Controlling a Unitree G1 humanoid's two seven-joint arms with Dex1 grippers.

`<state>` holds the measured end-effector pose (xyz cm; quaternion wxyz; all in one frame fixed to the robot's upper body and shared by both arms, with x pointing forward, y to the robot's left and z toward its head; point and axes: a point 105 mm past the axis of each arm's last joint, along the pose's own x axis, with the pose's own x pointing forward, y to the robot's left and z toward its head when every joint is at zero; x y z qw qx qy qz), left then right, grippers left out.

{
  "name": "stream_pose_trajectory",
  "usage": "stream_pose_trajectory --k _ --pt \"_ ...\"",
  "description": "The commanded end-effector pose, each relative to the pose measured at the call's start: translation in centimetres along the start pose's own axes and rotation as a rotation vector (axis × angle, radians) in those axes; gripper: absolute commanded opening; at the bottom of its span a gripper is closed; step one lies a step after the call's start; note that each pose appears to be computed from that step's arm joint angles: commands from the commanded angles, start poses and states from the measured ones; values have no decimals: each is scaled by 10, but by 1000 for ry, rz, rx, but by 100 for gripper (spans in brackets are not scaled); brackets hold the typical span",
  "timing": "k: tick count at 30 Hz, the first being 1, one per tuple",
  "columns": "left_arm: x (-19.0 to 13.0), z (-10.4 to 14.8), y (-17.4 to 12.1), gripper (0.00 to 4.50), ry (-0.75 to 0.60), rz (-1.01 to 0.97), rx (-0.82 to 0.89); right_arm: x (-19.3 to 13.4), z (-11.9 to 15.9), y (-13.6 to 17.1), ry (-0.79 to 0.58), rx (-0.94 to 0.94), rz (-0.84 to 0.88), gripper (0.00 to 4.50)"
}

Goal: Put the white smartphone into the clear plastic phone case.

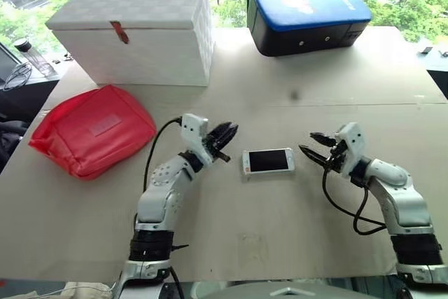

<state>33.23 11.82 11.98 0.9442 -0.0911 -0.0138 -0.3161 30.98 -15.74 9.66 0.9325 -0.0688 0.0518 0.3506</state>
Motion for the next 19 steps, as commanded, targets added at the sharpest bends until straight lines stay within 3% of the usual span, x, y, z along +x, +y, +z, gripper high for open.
stream_pose_trajectory --k 1,4,5,12,19 --pt "-9 21 1 271 -44 -16 26 -18 23 -2 -73 -90 -25 431" --pt "-21 28 4 421 -33 -27 25 -39 20 0 -47 -105 -23 450" --pt "-28 29 3 447 -19 -36 34 -47 17 3 -34 -107 -12 450" --pt "-89 18 -12 447 133 -101 95 -104 6 11 59 -111 -8 450" --pt "-130 0 -6 447 224 10 87 -130 5 0 95 -118 -103 450"
